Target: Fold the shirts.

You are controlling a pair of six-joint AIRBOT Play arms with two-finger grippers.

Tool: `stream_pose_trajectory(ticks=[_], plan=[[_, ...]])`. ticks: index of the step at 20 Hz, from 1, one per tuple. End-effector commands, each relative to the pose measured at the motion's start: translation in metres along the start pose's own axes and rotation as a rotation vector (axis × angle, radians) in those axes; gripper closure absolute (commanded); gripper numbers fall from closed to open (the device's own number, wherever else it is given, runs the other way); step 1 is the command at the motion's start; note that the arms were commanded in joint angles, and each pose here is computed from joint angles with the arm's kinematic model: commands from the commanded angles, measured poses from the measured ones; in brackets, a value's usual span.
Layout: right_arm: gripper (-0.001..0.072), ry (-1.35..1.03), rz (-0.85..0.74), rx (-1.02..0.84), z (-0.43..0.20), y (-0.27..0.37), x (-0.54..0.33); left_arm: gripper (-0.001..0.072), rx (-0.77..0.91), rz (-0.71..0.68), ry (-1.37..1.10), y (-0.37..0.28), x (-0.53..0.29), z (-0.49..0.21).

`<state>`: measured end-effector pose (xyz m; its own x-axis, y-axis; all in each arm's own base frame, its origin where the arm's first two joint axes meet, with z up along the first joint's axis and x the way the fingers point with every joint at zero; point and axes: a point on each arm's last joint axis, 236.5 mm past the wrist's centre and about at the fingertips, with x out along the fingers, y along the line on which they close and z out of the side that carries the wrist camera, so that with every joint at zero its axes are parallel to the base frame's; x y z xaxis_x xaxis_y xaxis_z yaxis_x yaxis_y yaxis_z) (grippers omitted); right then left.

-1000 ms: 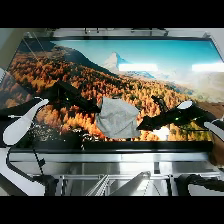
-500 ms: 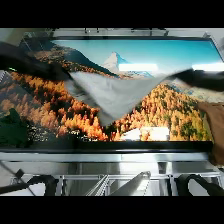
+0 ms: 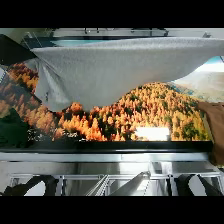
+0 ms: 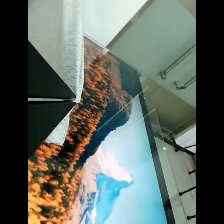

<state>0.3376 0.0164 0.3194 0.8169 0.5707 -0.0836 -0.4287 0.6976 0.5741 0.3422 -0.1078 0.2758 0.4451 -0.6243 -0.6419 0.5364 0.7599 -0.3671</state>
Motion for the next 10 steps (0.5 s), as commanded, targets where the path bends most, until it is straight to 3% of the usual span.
stream_pose_trajectory(ticks=[1,4,6,7,8,9,10], plan=[[0.0696,0.063,0.048,0.048,-0.015,-0.005,0.015,0.0686,0.023,-0.06,0.104,-0.015,0.015,-0.016],[0.0696,0.202,0.1,0.151,-0.057,-0.026,0.056,0.0686,0.005,-0.162,0.261,-0.015,0.065,-0.035],[0.0696,0.326,0.053,0.19,-0.099,-0.057,0.091,0.0684,-0.034,-0.201,0.329,-0.004,0.105,-0.041],[0.0695,0.374,0.013,0.206,-0.119,-0.077,0.107,0.0503,-0.063,-0.203,0.366,0.009,0.128,-0.047],[0.0675,0.417,-0.025,0.231,-0.14,-0.099,0.123,0.0205,-0.092,-0.198,0.408,0.023,0.146,-0.056],[0.0475,0.448,-0.049,0.266,-0.158,-0.118,0.136,-0.0013,-0.132,-0.192,0.455,0.038,0.163,-0.067],[0.035,0.477,-0.06,0.316,-0.175,-0.133,0.143,-0.001,-0.172,-0.188,0.504,0.053,0.174,-0.08]])
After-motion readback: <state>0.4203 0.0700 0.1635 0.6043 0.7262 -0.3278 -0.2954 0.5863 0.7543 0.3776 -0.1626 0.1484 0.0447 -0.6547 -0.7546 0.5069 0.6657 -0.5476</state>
